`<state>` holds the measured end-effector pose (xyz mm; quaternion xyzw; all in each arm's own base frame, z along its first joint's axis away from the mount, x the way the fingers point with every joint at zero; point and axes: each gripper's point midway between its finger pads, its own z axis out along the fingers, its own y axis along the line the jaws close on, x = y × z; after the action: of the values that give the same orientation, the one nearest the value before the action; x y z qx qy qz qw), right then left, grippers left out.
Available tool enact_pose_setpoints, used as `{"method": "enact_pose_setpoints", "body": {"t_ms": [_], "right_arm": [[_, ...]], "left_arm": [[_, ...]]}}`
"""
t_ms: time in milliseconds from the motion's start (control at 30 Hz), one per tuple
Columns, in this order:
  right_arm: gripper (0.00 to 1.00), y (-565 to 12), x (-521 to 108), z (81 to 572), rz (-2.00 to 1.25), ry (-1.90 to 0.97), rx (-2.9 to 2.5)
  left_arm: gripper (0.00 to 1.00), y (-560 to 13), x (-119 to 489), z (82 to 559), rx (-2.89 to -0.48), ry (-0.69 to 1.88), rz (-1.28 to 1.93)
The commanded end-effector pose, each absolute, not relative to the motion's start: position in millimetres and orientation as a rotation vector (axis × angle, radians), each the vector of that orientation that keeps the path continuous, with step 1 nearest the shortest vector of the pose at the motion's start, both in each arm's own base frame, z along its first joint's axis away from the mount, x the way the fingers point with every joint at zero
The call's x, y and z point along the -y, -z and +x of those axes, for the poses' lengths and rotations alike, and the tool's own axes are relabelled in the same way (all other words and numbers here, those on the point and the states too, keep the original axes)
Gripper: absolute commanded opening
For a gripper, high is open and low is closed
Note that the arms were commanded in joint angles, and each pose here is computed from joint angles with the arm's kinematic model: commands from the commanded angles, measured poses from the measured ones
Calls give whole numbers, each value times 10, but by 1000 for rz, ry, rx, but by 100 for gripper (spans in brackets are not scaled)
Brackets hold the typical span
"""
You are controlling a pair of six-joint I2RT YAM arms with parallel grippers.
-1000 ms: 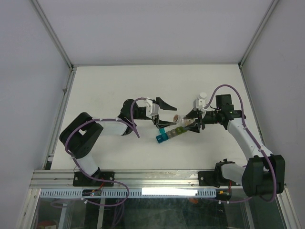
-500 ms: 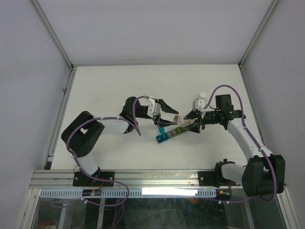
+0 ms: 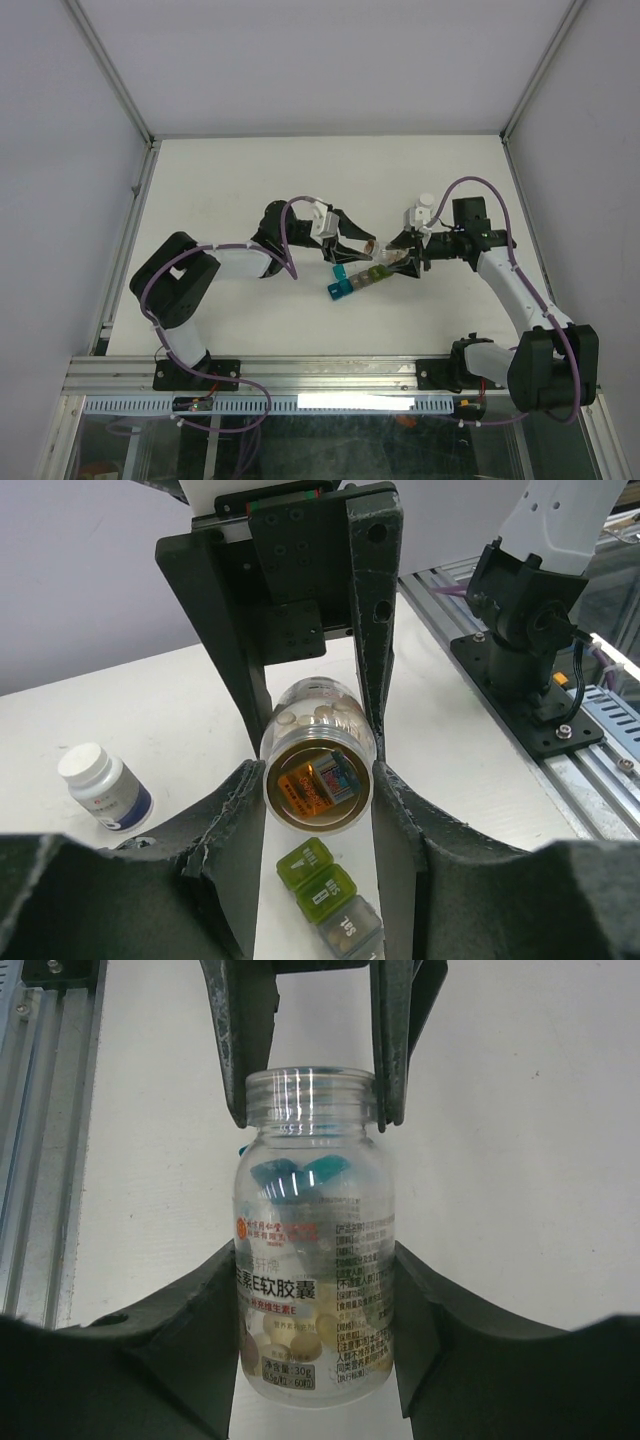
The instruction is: Sort the pills into containers
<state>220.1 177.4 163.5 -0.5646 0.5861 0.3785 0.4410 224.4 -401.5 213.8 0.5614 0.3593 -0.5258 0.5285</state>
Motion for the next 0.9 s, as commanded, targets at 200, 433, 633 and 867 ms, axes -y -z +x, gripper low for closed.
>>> {"method": "enact_pose_setpoints", "body": {"t_ms": [200, 433, 633, 867], "right_arm": [[0, -1965, -1742, 2459, -1357, -755, -1418], [0, -2029, -1766, 2472, -1337, -748, -1421], [0, -2106, -1796, 2429, -1334, -761, -1401], [0, -2201, -1815, 2358, -1338, -776, -1367]], "left_arm": [[0, -2732, 4042, 2698, -1230, 1387, 808], [0, -2734, 4068, 2898, -1507, 1364, 336], [0, -2911, 4108, 2675, -1489, 1376, 330], [97, -3157, 3827, 2480, -1306, 1279, 451]]}}
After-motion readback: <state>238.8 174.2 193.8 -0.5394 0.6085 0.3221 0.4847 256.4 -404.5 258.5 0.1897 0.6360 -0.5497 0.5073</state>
